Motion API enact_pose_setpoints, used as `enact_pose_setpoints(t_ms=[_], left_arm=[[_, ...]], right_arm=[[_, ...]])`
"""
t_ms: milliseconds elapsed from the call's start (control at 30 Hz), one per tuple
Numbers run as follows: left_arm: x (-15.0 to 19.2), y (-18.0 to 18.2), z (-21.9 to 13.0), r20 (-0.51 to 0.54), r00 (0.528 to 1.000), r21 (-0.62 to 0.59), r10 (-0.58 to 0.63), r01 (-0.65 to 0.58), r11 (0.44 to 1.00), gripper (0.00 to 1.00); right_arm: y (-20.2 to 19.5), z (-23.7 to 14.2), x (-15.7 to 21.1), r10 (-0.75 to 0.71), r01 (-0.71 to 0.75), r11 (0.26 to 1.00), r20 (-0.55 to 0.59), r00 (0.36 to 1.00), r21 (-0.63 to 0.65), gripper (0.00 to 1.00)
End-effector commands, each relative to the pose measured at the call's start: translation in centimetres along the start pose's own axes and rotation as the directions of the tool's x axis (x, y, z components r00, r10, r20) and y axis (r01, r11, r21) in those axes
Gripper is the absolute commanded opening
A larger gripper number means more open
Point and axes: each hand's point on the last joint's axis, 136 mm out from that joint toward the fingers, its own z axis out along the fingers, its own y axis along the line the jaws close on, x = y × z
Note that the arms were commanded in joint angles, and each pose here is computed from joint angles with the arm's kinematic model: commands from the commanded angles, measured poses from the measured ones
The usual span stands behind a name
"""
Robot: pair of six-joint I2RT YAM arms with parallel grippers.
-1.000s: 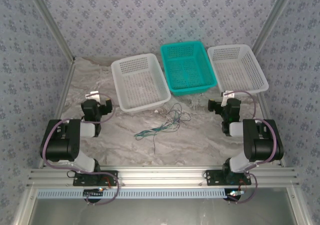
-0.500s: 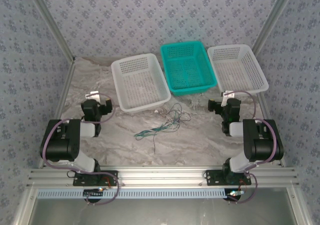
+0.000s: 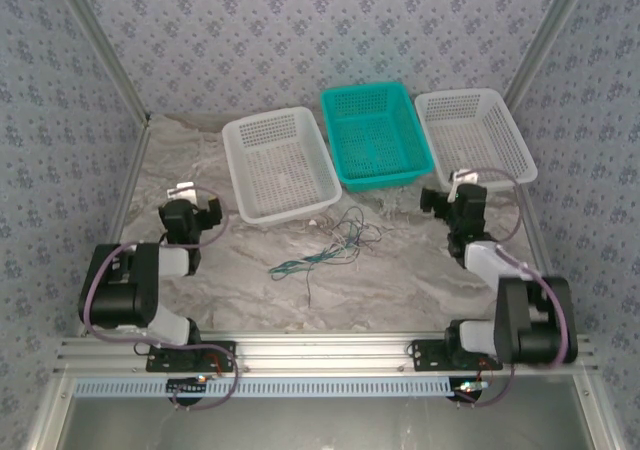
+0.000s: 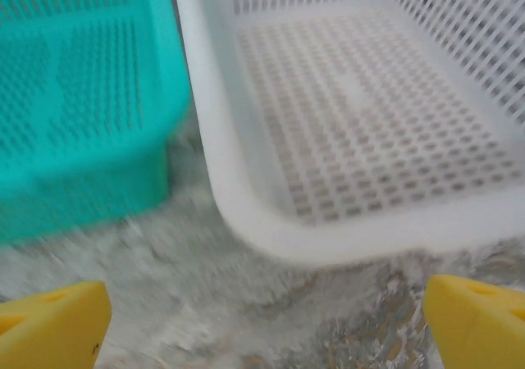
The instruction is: Untangle the cables
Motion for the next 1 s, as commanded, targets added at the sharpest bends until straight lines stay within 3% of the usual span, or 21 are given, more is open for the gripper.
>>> enact_pose_setpoints(t_ms=[0,100,267,367,500,600,733,800,867,967], left_arm=[[-2.9,2.2,-2.5,0.074,0.994,-0.098,-0.083,0.090,0.991,0.99],[-4.4,2.7,-5.5,0.065,0.977,-0.095,-0.202,0.207,0.974,0.99],[-6.2,2.4,-11.5,-0.009,0.876,-0.080,-0.482,0.480,0.874,0.99],[-6.6,-0.6,-14.3,-0.138,0.823,0.028,-0.551,0.559,0.829,0.96],[-5.9,-7.6,-16.7,-0.366,0.749,0.194,-0.552,0.642,0.742,0.88],[-4.6,-13.8,-18.3,-0.494,0.720,0.291,-0.488,0.665,0.687,0.86],[-2.4,-21.8,-21.0,-0.521,0.827,0.467,-0.213,0.484,0.740,0.79],[-0.5,-25.0,-21.8,-0.528,0.849,0.527,-0.022,0.348,0.775,0.78],[1.0,-27.4,-22.1,-0.536,0.837,0.557,0.108,0.254,0.790,0.78],[3.0,-30.4,-22.0,-0.553,0.810,0.583,0.194,0.210,0.785,0.73]], right_arm=[[-0.3,-4.2,-1.2,0.233,-0.227,0.972,-0.110,0.966,0.064,1.00],[1.6,-7.4,-1.1,0.356,-0.358,0.933,-0.225,0.907,0.034,1.00],[7.8,-11.4,-0.2,0.287,-0.364,0.924,-0.421,0.861,-0.114,1.00],[11.0,-13.4,1.4,0.232,-0.356,0.923,-0.525,0.819,-0.147,1.00],[14.7,-14.7,4.1,0.184,-0.373,0.910,-0.631,0.754,-0.180,1.00],[17.0,-15.0,6.4,0.155,-0.374,0.908,-0.677,0.719,-0.188,1.00],[18.4,-15.0,9.3,0.140,-0.358,0.918,-0.709,0.691,-0.167,1.00],[18.2,-15.1,10.4,0.165,-0.365,0.922,-0.717,0.677,-0.132,1.00],[17.8,-15.2,11.0,0.188,-0.372,0.922,-0.717,0.671,-0.106,1.00],[16.4,-15.4,11.3,0.233,-0.386,0.920,-0.693,0.682,-0.071,1.00]])
